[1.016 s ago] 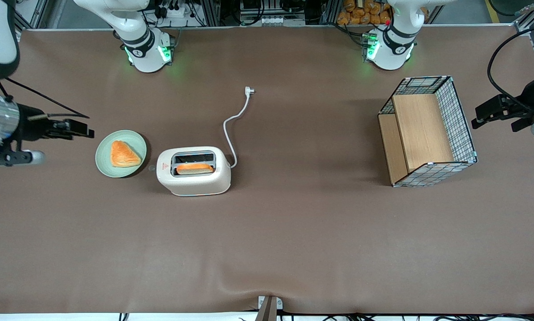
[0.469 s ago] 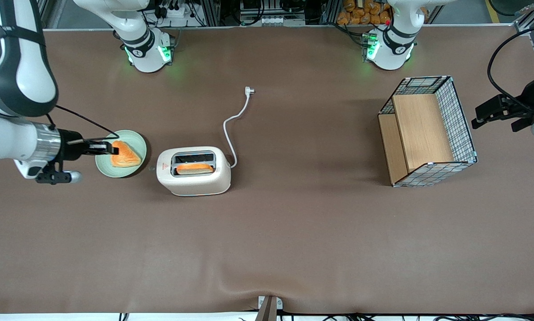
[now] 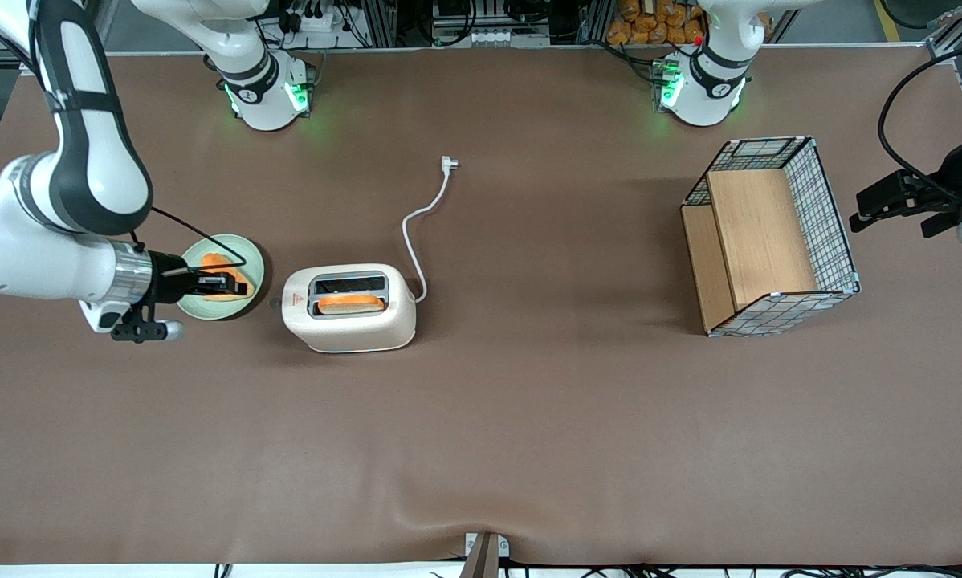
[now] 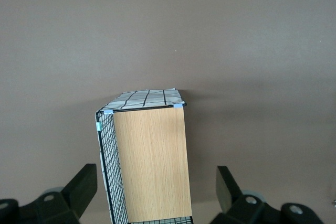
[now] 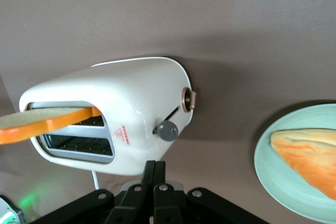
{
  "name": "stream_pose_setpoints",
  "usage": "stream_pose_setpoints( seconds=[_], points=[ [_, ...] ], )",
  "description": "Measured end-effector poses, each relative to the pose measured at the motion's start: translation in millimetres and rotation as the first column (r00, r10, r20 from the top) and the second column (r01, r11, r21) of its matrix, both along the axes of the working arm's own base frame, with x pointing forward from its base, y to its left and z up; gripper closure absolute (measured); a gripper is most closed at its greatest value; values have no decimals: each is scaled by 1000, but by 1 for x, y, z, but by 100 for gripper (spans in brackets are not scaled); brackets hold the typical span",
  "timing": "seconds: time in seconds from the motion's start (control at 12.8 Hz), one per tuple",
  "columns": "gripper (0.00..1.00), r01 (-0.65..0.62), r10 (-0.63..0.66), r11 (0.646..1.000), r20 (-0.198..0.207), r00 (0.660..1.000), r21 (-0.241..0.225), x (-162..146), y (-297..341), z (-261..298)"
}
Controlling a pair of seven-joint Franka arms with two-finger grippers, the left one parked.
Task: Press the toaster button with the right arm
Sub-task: 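Move the right gripper over the plate to the toaster's side lever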
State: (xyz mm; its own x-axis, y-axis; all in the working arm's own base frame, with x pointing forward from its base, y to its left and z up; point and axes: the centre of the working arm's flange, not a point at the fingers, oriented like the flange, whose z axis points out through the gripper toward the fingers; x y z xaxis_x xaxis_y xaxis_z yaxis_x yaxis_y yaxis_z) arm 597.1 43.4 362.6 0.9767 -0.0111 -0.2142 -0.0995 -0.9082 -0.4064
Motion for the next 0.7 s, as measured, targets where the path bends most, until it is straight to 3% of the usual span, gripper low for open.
stream_pose_setpoints(
  seconds=[0.7],
  points=[
    [99, 5, -5, 1000, -14, 1000, 4, -4, 15, -39]
  ],
)
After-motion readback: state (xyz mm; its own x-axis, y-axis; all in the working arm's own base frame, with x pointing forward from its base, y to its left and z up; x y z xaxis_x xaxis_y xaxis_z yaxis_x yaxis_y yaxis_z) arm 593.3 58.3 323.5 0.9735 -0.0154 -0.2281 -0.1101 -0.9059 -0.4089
